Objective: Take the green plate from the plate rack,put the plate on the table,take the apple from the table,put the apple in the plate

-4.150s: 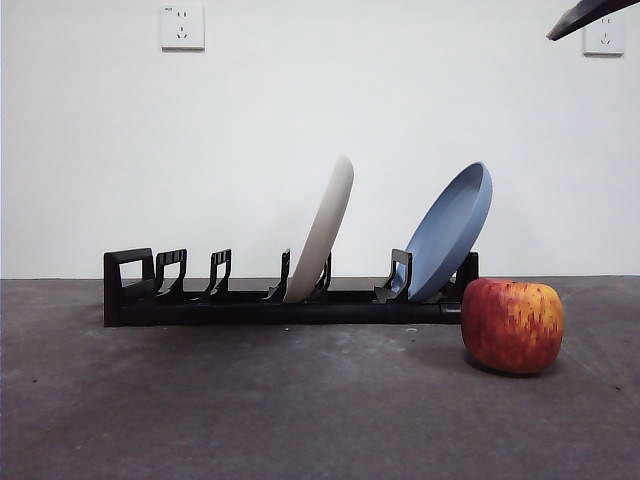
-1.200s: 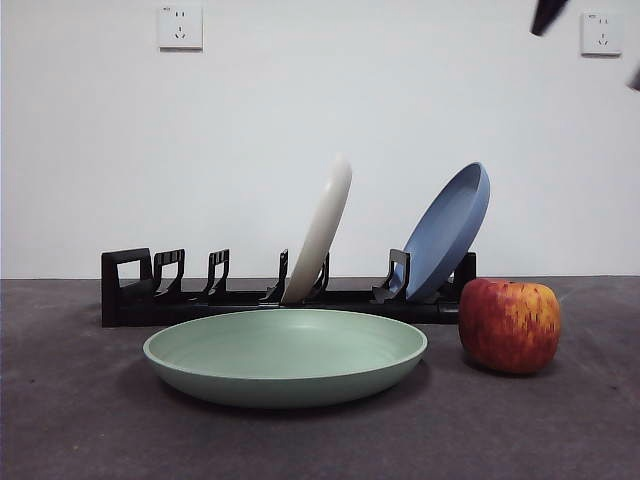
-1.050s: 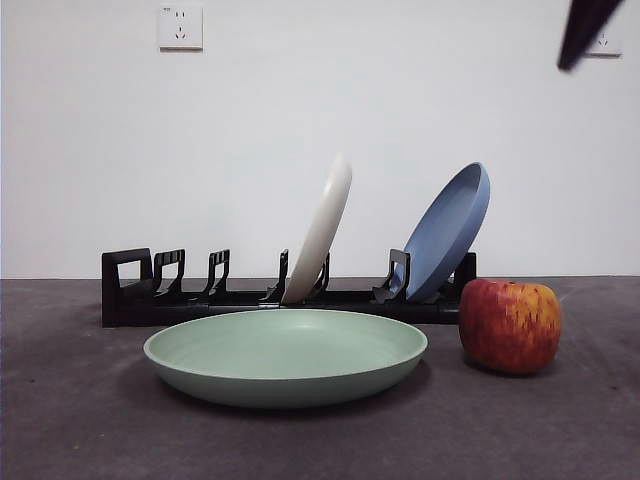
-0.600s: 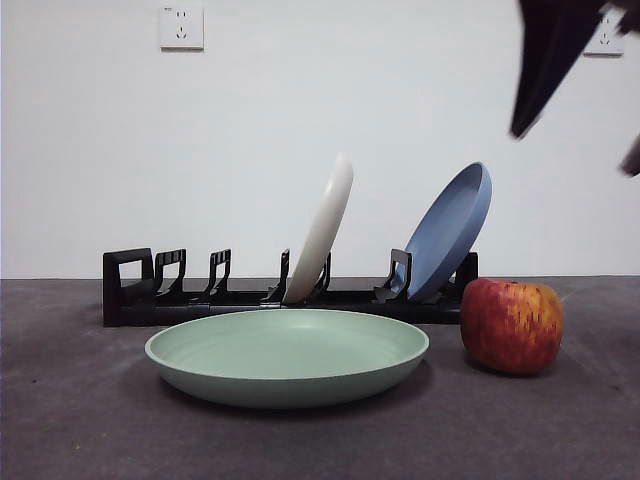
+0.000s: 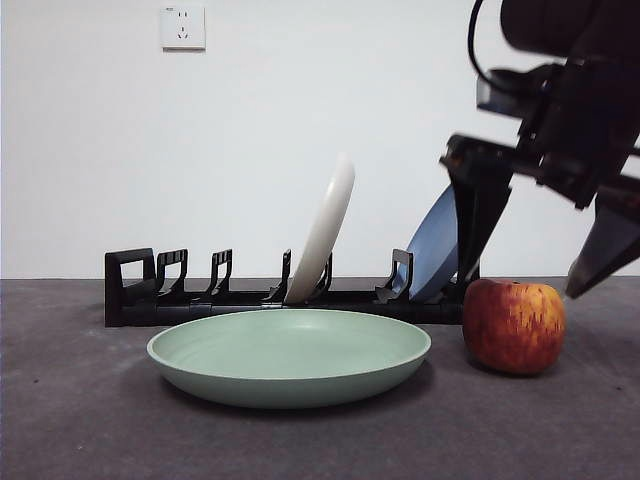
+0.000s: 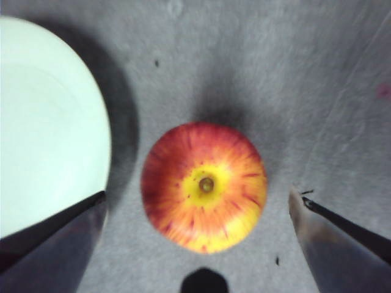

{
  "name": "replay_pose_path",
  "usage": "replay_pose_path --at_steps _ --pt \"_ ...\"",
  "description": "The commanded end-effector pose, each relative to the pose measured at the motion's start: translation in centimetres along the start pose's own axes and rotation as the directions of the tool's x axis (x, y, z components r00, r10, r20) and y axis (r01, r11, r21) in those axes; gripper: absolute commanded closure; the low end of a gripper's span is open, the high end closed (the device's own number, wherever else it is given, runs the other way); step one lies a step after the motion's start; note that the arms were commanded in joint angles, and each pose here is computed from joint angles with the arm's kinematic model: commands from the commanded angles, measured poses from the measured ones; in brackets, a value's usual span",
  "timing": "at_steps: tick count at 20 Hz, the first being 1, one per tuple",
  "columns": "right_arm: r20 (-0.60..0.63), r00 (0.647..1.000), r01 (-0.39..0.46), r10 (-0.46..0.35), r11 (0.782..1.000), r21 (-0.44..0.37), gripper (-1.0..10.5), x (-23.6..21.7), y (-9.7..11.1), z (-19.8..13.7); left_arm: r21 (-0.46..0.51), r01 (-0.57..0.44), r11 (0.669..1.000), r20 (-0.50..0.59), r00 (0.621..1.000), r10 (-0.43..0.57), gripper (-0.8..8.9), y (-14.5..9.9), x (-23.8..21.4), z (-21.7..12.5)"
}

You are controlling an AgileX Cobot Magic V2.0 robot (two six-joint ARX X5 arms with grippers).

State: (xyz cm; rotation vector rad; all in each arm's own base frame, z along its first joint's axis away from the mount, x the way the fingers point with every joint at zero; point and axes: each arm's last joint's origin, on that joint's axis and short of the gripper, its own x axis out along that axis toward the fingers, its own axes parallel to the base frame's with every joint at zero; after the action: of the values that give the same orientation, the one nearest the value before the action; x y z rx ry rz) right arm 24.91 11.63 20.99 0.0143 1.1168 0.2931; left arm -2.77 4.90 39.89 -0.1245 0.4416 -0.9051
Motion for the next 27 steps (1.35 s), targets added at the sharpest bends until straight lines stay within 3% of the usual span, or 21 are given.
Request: replay_pose_path --at_steps 1,3,4,6,11,14,16,17,20,22,27 --pt "-0.027 1.0 0.011 -0.012 1.0 -0.001 4.5 1.2 -0.1 -0.1 -0.013 0.01 1.0 0.007 1.0 -0.01 5.23 0.0 -0.1 -0.2" --pt "-0.049 0.999 0.019 -0.019 1.0 0.0 5.3 1.9 -0.1 -0.1 -0.013 0.01 1.0 0.007 1.0 -0.01 5.23 0.0 -0.1 -0.2" --pt "-0.048 0.998 0.033 -0.033 0.999 0.0 6.3 2.0 -0.2 -0.1 -0.012 0.01 1.0 0.007 1.0 -0.01 5.23 0.0 -0.1 -0.2" --pt "-0.036 0.997 0.065 -0.065 0.998 -0.003 9.6 2.0 -0.2 -0.1 -0.012 0.01 1.0 0.007 1.0 -0.009 5.23 0.0 -0.1 -0.2" --pt "-0.023 0.998 0.054 -0.054 0.999 -0.005 9.6 1.4 -0.2 -0.1 -0.01 0.008 1.0 0.008 1.0 -0.008 5.23 0.0 -0.1 -0.2" --pt "0.018 0.999 -0.05 0.05 0.999 0.013 9.6 -0.4 0.3 0.0 -0.01 0.002 1.0 0.009 1.0 -0.002 5.23 0.0 -0.1 -0.2" --pt "0.1 0.982 -0.161 0.159 0.987 0.012 9.6 -2.3 1.4 0.3 -0.01 -0.001 1.0 0.009 1.0 0.001 5.23 0.1 -0.1 -0.2" --pt "0.146 0.96 -0.241 0.238 0.97 0.004 9.6 -3.3 2.1 0.5 -0.01 -0.006 1.0 0.004 1.0 0.006 5.23 0.1 0.1 -0.3" --pt "0.261 0.852 -0.458 0.454 0.888 -0.05 9.6 -5.6 4.9 1.0 -0.007 -0.046 0.999 -0.025 0.999 0.046 5.23 0.2 1.1 -0.7" --pt "0.293 0.813 -0.496 0.503 0.862 -0.103 9.6 -6.3 6.8 1.3 -0.005 -0.056 0.998 -0.054 0.997 0.056 5.23 0.3 1.9 -1.0" --pt "0.319 0.839 -0.403 0.441 0.897 -0.181 9.6 -6.4 10.5 2.6 -0.008 -0.092 0.996 -0.112 0.99 0.09 5.23 0.5 3.6 -1.8"
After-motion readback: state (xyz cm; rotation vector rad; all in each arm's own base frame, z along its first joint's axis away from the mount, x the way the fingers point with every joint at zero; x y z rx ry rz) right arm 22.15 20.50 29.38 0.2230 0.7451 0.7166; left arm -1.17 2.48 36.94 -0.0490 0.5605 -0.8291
